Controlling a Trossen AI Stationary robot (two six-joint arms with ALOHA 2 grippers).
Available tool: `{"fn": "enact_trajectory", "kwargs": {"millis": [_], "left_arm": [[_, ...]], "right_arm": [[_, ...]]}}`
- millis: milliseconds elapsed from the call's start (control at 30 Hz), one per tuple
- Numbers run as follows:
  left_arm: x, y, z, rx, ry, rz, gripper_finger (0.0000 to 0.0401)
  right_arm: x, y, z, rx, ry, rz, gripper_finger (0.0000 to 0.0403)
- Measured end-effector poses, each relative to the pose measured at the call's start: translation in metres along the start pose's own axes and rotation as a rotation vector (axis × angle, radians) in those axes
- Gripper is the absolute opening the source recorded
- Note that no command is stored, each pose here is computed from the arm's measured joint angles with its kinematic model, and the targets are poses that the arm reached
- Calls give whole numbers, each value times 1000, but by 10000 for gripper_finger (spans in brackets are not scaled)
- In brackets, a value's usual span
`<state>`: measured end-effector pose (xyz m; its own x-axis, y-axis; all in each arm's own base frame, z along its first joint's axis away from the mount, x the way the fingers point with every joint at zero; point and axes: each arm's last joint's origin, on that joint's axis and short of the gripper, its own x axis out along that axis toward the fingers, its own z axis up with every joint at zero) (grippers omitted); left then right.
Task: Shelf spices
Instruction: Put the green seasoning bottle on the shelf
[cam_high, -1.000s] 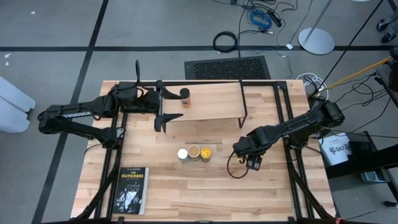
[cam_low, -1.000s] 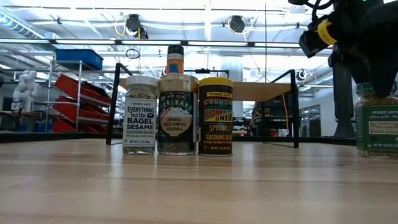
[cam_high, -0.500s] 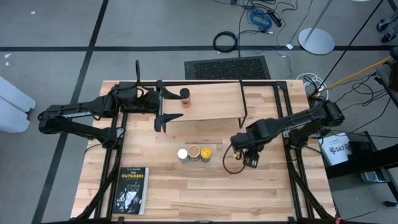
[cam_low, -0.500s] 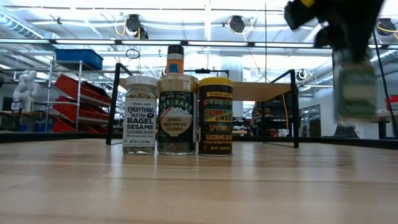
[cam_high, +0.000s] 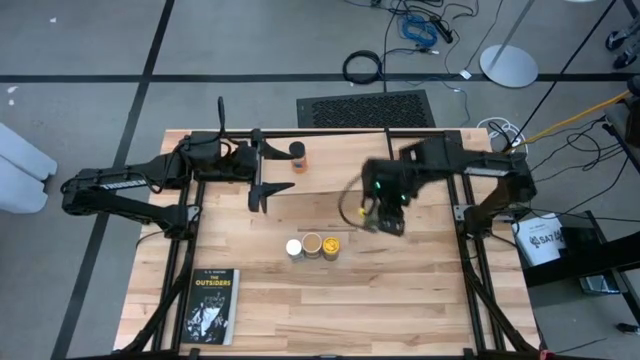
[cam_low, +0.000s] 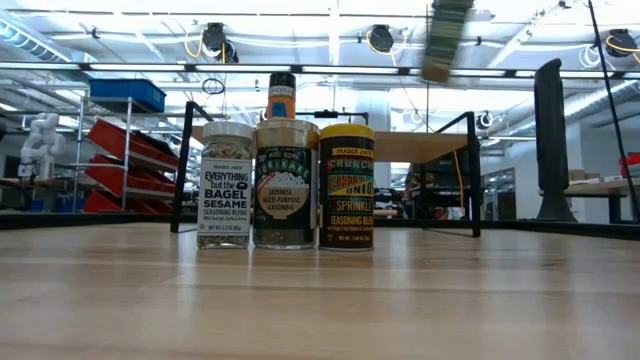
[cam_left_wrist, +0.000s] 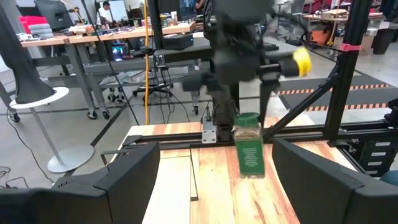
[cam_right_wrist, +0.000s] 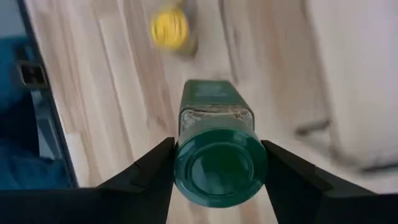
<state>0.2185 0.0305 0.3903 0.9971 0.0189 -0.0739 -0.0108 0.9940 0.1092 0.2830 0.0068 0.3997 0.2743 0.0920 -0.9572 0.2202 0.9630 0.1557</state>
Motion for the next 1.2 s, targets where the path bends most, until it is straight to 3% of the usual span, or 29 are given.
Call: {"fn": "enact_trajectory", "kwargs": {"millis": [233,433,833,1200], "left_arm": [[0,0,0,0,1,0,321],[0,0,-1,-2,6,-1,321],[0,0,-5,-8,53,16,321],[0,0,-5,-8,56,30,321]], "right_arm": [[-13,-27,52,-136,-130,-10,199],[-8,-53,77,-194,-156,-52,199],[-9,-98,82,-238,-125,-240,199],[-12,-101,80,-248,-128,-252,199]]}}
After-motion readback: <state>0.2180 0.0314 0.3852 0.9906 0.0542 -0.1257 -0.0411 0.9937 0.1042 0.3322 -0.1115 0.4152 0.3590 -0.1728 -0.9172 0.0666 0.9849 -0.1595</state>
